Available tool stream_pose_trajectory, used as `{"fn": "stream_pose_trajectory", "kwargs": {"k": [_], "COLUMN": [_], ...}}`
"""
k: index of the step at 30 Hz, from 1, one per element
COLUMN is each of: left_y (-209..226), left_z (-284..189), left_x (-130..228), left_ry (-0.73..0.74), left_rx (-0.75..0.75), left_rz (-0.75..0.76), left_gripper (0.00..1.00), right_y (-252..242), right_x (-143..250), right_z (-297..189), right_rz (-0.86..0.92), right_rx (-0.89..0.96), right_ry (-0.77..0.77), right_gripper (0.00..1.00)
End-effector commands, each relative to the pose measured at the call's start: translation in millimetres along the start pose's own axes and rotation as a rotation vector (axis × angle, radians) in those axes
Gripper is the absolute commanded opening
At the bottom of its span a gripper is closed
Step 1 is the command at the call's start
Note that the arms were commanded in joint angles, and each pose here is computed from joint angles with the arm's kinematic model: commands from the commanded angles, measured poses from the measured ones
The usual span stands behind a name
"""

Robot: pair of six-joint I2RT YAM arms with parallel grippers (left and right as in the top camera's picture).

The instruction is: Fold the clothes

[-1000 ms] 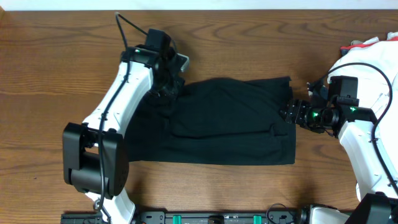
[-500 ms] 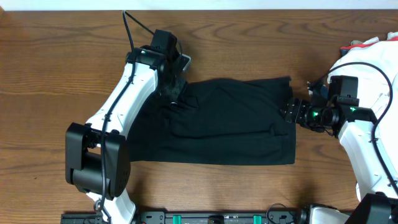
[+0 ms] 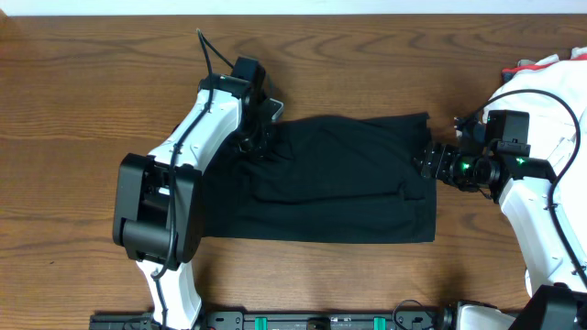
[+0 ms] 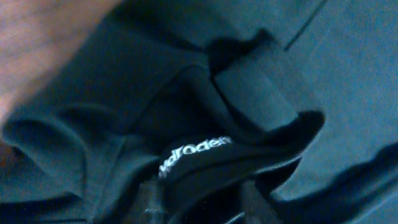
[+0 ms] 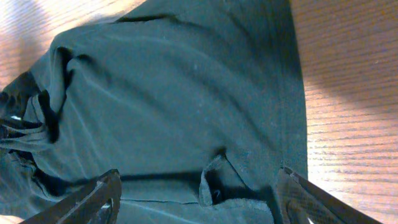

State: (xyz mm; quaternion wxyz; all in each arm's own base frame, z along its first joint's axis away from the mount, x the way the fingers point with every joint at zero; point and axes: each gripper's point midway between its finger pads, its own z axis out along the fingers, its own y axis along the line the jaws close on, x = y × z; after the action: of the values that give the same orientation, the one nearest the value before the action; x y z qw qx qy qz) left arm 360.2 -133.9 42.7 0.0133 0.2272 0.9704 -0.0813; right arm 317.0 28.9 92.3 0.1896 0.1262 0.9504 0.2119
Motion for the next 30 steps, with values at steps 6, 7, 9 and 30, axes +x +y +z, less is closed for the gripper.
{"fn": "stream_pose_trajectory", "kwargs": {"k": [6, 7, 9, 30], "left_y": [-5, -5, -7, 45], "left_z": [-30, -38, -53, -115], "left_x": [-1, -3, -7, 6], "left_ry": [-0.034, -0.051, -0.09, -0.169], "left_rx": [0.008, -0.002, -0.013, -0.385], "left_rz": [0.011, 0.014, 0.021, -0.074], "left_gripper": [0.06, 0.06, 0.06, 0.06], "right_y": [5, 5, 7, -40], "right_x": [-14, -17, -23, -79], "right_z": [-6, -6, -6, 71], "right_rz": [-0.034, -0.038, -0.049, 0.032], "right_rx": [-0.009, -0.011, -0.016, 0.026], "right_ry": [-0.056, -0.067, -0.09, -0.212], "right_gripper": [0.78, 0.78, 0.77, 0.66]}}
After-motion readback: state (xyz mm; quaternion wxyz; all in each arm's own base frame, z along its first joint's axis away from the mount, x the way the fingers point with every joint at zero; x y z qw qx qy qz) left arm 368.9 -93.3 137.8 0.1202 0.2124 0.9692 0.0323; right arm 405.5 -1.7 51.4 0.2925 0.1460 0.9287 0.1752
